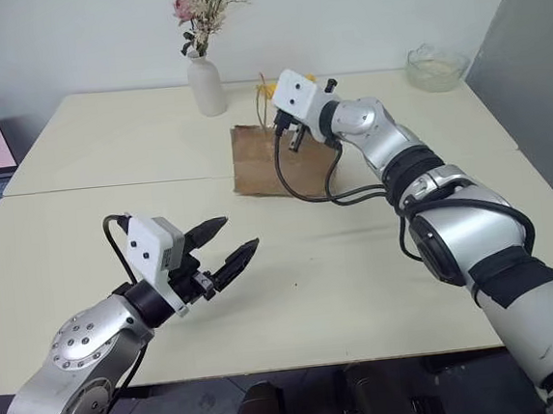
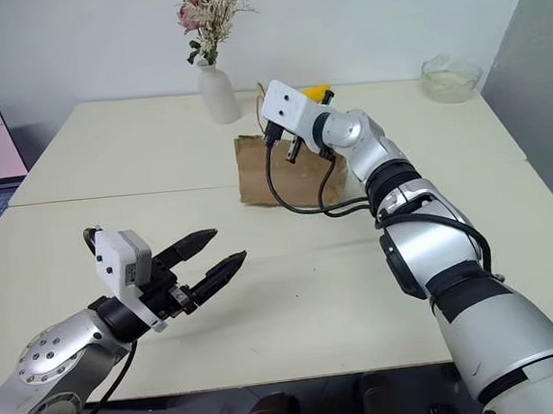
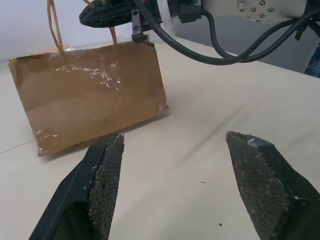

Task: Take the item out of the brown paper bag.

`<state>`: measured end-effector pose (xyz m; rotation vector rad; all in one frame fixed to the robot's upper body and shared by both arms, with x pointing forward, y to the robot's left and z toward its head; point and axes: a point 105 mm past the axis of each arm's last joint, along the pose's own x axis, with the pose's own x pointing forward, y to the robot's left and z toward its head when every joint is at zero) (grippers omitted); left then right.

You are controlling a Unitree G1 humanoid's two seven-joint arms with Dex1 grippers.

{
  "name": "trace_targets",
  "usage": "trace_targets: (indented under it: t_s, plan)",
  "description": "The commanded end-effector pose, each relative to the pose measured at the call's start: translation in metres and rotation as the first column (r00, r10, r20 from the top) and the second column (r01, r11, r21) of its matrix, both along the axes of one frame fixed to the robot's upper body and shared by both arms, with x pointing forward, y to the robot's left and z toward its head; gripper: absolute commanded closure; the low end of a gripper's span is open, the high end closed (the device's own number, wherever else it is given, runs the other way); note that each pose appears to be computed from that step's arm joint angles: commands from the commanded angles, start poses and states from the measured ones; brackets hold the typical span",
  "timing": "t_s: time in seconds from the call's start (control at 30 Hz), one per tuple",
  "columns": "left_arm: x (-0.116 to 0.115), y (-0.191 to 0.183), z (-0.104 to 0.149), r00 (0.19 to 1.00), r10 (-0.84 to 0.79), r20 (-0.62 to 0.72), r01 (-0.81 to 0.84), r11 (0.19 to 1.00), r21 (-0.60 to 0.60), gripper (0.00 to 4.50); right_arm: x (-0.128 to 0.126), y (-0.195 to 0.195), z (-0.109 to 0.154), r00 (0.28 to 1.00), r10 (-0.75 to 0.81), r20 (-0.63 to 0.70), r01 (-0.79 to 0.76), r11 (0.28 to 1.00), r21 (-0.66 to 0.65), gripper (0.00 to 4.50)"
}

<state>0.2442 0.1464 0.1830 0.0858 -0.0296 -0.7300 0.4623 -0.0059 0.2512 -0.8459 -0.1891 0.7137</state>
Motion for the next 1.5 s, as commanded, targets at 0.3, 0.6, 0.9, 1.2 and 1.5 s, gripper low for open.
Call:
trace_targets:
  t_s: [0.3, 0.6, 0.9, 1.2, 1.5]
  plan:
    - [-0.004, -0.011, 0.010, 0.998, -0.043, 0.047, 0.043, 0.999, -0.009, 1.09, -0.004, -0.005, 0.022, 0.997, 0.056, 0.049, -0.054, 0.997, -0.052, 1.17]
    - [0.004, -0.011, 0.016, 0.997, -0.054, 0.064, 0.055, 0.998, -0.023, 1.09, 0.004, -0.052, 0.028, 0.971, 0.028, -0.236, 0.052, 0.945, 0.324, 1.17]
    - [0.026, 0.000, 0.025, 0.993, -0.065, 0.096, 0.064, 0.998, 0.020, 1.09, -0.050, -0.114, -0.004, 0.965, 0.027, -0.261, 0.097, 0.888, 0.449, 1.17]
    - [0.071, 0.005, 0.037, 0.977, -0.164, 0.136, 0.149, 0.982, 0.114, 1.09, -0.156, -0.095, -0.031, 0.958, 0.046, -0.283, 0.102, 0.869, 0.484, 1.17]
    - [0.152, 0.026, 0.058, 0.965, -0.100, 0.241, 0.033, 0.963, 0.266, 3.50, -0.193, -0.073, -0.026, 0.952, 0.140, -0.270, 0.023, 0.851, 0.524, 1.13]
